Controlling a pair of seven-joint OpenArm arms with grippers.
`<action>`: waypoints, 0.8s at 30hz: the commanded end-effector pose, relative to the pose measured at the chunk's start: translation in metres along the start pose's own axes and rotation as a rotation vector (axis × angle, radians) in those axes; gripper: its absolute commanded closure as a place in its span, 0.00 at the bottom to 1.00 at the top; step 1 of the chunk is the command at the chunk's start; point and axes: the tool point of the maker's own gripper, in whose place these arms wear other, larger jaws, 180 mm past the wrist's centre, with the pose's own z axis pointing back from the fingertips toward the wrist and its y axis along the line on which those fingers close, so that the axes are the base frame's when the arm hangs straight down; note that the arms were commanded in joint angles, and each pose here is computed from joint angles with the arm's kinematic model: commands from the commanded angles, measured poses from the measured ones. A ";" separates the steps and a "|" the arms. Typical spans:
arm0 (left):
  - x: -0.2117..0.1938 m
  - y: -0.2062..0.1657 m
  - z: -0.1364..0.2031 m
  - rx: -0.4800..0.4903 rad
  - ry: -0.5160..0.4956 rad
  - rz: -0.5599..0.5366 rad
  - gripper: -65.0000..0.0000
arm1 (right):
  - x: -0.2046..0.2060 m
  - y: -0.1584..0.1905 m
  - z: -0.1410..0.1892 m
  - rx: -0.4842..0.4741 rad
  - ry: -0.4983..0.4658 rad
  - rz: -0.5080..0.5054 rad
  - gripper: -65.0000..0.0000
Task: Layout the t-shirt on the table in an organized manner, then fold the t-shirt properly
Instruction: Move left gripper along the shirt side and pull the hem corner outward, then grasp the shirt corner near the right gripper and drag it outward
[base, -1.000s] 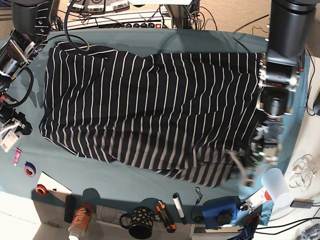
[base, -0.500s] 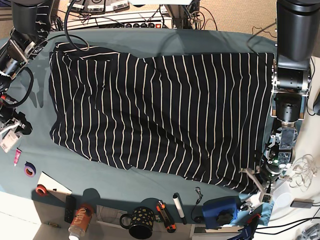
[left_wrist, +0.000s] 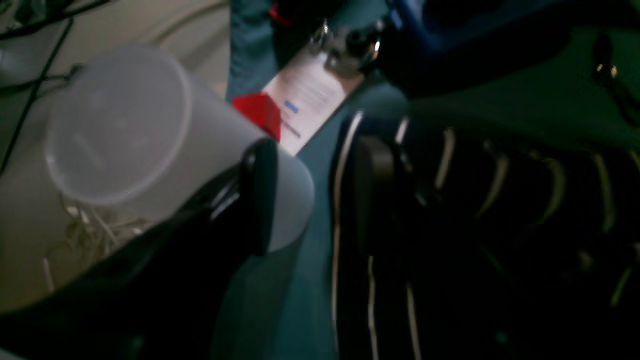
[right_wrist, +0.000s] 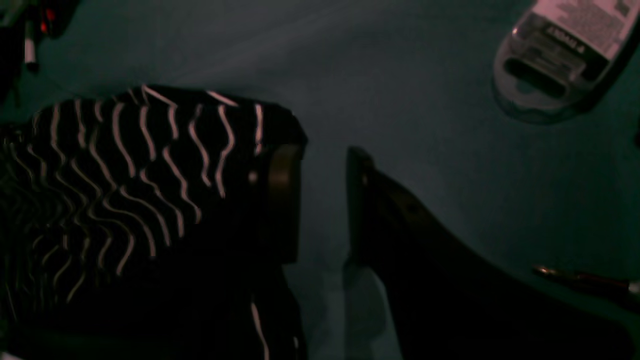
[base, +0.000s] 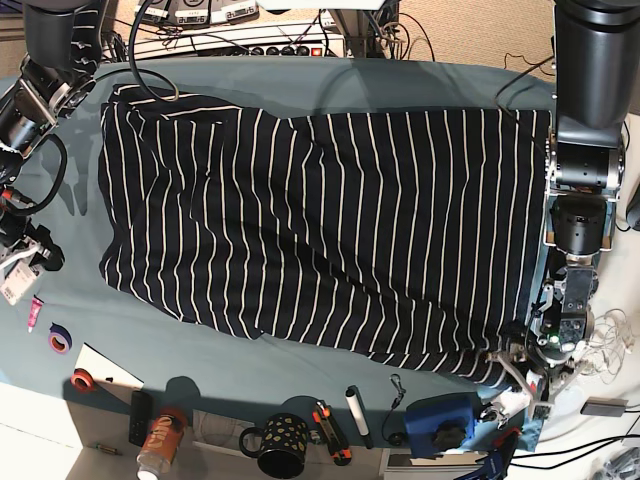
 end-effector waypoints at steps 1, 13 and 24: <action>0.039 0.015 0.004 0.018 -0.091 -0.004 0.60 | 0.031 0.000 0.013 0.004 -0.088 0.021 0.75; 0.065 -0.017 0.059 -0.234 -0.103 0.064 0.78 | 0.042 0.020 0.018 0.130 -0.151 -0.038 0.75; 0.040 0.031 0.153 -0.210 -0.095 0.208 0.92 | 0.026 0.016 0.044 0.205 -0.185 -0.115 0.75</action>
